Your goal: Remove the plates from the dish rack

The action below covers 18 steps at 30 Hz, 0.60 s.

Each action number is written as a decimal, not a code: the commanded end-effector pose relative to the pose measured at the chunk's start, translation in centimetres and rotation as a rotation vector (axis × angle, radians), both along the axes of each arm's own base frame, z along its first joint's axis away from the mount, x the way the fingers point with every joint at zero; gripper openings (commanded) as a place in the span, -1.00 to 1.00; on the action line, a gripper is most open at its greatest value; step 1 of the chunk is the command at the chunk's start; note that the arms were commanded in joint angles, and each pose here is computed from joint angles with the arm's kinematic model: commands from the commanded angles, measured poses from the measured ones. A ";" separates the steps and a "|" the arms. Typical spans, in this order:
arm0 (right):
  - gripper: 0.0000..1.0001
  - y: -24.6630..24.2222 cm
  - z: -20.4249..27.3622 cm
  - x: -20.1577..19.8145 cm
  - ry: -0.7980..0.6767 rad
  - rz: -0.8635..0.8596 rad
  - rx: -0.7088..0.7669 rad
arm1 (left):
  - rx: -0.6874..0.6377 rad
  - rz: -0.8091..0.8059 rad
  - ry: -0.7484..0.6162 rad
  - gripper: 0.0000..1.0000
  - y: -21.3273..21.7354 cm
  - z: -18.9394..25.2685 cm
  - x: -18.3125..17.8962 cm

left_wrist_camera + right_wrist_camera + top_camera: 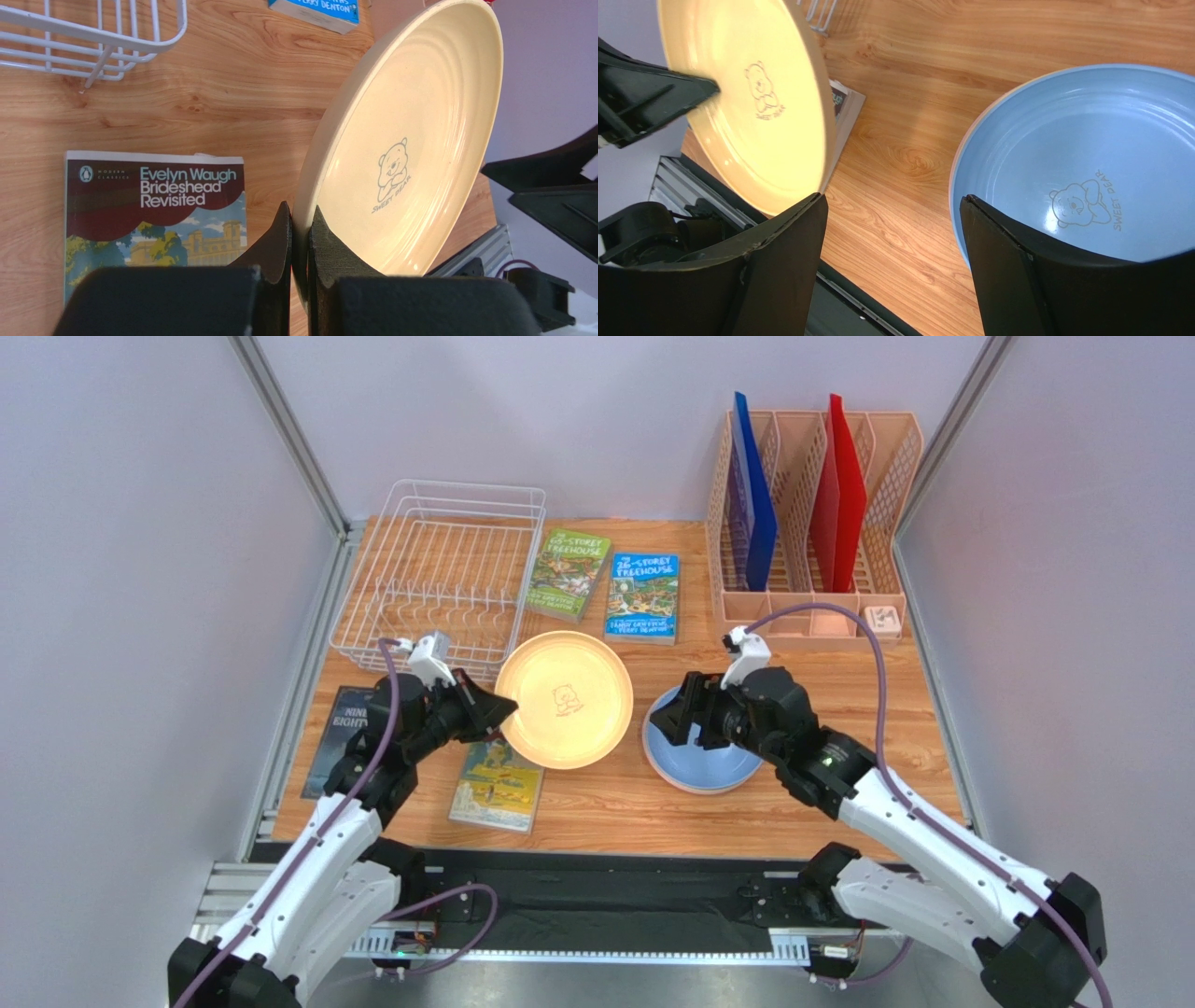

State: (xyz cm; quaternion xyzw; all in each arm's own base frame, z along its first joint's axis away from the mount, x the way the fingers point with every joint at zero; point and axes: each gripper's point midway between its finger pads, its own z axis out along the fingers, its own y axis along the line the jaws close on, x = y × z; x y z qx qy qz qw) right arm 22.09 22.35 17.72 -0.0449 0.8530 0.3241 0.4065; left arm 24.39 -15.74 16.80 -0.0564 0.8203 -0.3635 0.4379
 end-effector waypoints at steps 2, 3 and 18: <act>0.50 -0.4 1.5 0.2 -0.044 -0.032 0.037 | -0.015 0.004 -0.040 -1.00 -0.3 0.6 0.4; 0.50 0.0 1.4 0.0 -0.030 -0.018 0.046 | -0.019 0.003 -0.035 -1.00 -0.5 0.5 0.5; 0.20 3.9 0.3 1.5 -0.011 0.084 0.020 | -0.016 -0.124 -0.064 -1.00 -5.1 1.1 0.3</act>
